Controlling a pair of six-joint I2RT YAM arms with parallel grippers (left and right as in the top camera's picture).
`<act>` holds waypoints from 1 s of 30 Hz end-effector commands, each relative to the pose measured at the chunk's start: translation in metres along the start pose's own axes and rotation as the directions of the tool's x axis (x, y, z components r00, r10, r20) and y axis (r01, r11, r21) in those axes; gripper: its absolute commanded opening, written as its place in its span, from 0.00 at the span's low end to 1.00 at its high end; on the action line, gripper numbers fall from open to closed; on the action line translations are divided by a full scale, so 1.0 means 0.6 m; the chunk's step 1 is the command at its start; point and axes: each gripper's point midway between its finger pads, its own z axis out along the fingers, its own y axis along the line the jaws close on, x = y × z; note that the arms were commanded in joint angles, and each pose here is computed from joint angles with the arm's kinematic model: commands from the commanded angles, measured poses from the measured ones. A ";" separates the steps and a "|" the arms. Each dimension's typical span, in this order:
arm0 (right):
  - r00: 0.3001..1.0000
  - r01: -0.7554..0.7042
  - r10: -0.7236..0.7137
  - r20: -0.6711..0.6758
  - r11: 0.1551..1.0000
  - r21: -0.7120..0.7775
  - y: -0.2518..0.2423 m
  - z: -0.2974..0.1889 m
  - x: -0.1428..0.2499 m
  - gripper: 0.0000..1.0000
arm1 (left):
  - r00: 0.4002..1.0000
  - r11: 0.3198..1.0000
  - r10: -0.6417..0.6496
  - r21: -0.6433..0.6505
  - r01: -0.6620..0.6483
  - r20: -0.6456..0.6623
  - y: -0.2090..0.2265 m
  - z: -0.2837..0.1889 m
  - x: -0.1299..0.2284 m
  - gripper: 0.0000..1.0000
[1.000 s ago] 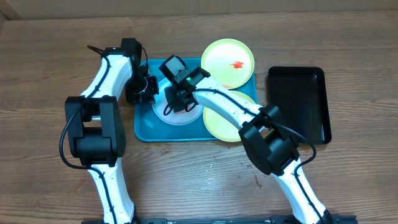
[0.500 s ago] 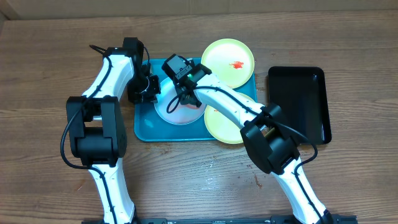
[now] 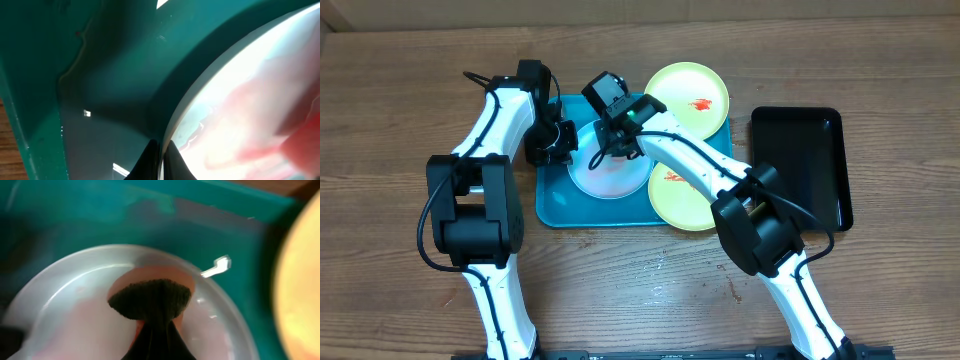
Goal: Clean dirty plates on tray and stack at the side
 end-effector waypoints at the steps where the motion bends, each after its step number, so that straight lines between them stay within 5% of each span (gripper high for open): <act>1: 0.994 0.010 -0.022 -0.111 0.994 -0.109 0.031 0.020 0.057 0.04 | 1.000 1.000 0.004 -0.031 -0.004 0.008 0.017 0.006 -0.007 0.04; 9: 0.957 -0.049 -0.048 -0.286 0.945 -0.322 0.088 0.005 0.126 0.04 | 1.000 0.999 -0.021 -0.024 0.022 0.022 0.032 -0.005 -0.018 0.04; 18: 0.938 -0.103 -0.156 -0.309 0.728 -0.678 0.189 -0.065 0.128 0.04 | 0.998 0.999 -0.036 -0.018 0.036 0.042 0.037 -0.052 -0.036 0.04; 24: 0.959 -0.116 -0.129 -0.254 0.638 -0.762 0.180 -0.120 0.066 0.04 | 0.998 0.999 -0.030 -0.015 0.031 0.061 0.031 -0.080 -0.037 0.04; 30: 0.992 -0.081 -0.019 -0.121 0.638 -0.765 0.098 -0.217 -0.047 0.04 | 0.994 1.000 -0.005 -0.012 0.006 0.108 0.023 -0.124 -0.033 0.04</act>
